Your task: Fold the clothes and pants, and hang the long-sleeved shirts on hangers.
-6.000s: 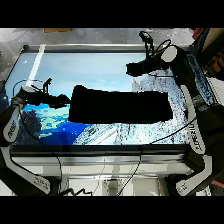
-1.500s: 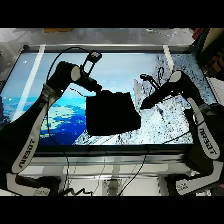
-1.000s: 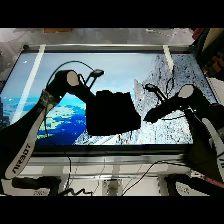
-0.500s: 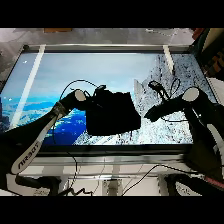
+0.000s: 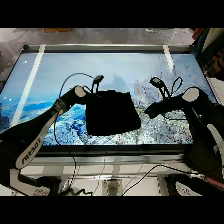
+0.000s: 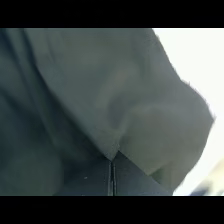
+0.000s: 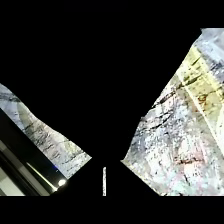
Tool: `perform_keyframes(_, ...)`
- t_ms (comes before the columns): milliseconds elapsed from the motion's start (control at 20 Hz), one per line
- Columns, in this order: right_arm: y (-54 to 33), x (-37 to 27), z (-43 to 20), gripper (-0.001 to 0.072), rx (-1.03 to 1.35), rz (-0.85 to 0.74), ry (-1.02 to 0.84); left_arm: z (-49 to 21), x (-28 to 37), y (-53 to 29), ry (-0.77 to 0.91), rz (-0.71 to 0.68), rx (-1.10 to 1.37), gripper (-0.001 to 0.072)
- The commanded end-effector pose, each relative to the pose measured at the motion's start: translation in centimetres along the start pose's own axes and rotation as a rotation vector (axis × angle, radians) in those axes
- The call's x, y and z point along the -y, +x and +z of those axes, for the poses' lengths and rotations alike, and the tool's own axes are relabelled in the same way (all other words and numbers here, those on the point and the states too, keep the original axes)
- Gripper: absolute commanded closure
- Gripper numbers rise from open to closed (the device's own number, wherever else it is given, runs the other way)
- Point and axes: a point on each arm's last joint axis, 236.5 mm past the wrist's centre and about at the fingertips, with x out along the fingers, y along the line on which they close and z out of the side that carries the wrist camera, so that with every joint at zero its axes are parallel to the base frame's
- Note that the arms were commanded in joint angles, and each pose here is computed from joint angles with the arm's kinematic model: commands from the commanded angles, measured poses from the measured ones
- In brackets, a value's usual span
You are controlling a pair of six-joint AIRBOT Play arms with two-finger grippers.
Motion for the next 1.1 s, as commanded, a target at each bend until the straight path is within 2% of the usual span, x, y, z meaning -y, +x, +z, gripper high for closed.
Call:
perform_keyframes(0, -0.1, 1.8, 2.0, 0.0699, 0.087, -0.076, 0.002, 9.8, -0.7, -3.9, 0.066, 0.070, 0.297, 0.0697)
perform_keyframes(50, -0.2, 2.2, 2.6, 0.0698, 0.109, -0.093, 0.003, 12.1, -0.2, -4.7, 0.107, 0.091, 0.382, 0.0673)
perform_keyframes(100, -0.3, 2.2, 3.0, 0.0694, 0.130, -0.093, 0.032, 13.9, 0.3, -5.4, 0.154, 0.116, 0.458, 0.0341)
perform_keyframes(150, -0.3, 2.2, 3.8, 0.0522, 0.163, -0.088, 0.081, 14.9, 0.9, -5.7, 0.163, 0.126, 0.508, 0.0001)
perform_keyframes(200, -0.4, 2.4, 4.6, 0.0137, 0.201, -0.090, 0.143, 15.1, 1.6, -5.6, 0.177, 0.126, 0.524, -0.0002)
perform_keyframes(250, -0.5, 2.6, 5.1, 0.0030, 0.223, -0.103, 0.176, 14.8, 2.3, -5.2, 0.183, 0.116, 0.517, -0.0001)
perform_keyframes(450, 1.6, 1.7, 4.7, 0.0031, 0.174, -0.091, 0.167, 14.0, 4.4, -4.2, 0.205, 0.087, 0.497, 0.0002)
perform_keyframes(600, 5.0, 1.9, -0.7, 0.0031, -0.097, -0.140, 0.012, 13.7, 4.3, -4.2, 0.205, 0.080, 0.478, 0.0002)
perform_keyframes(750, 7.7, 1.5, -3.5, 0.0031, -0.247, -0.119, -0.185, 13.1, 3.8, -4.3, 0.202, 0.076, 0.440, 0.0002)
perform_keyframes(950, 9.6, -0.5, -3.0, 0.0029, -0.256, -0.089, -0.360, 12.2, 2.7, -4.3, 0.189, 0.069, 0.387, 0.0002)
perform_keyframes(1050, 10.5, 0.1, -1.4, 0.0027, -0.200, -0.148, -0.385, 11.9, 2.4, -4.3, 0.185, 0.068, 0.371, 0.0003)
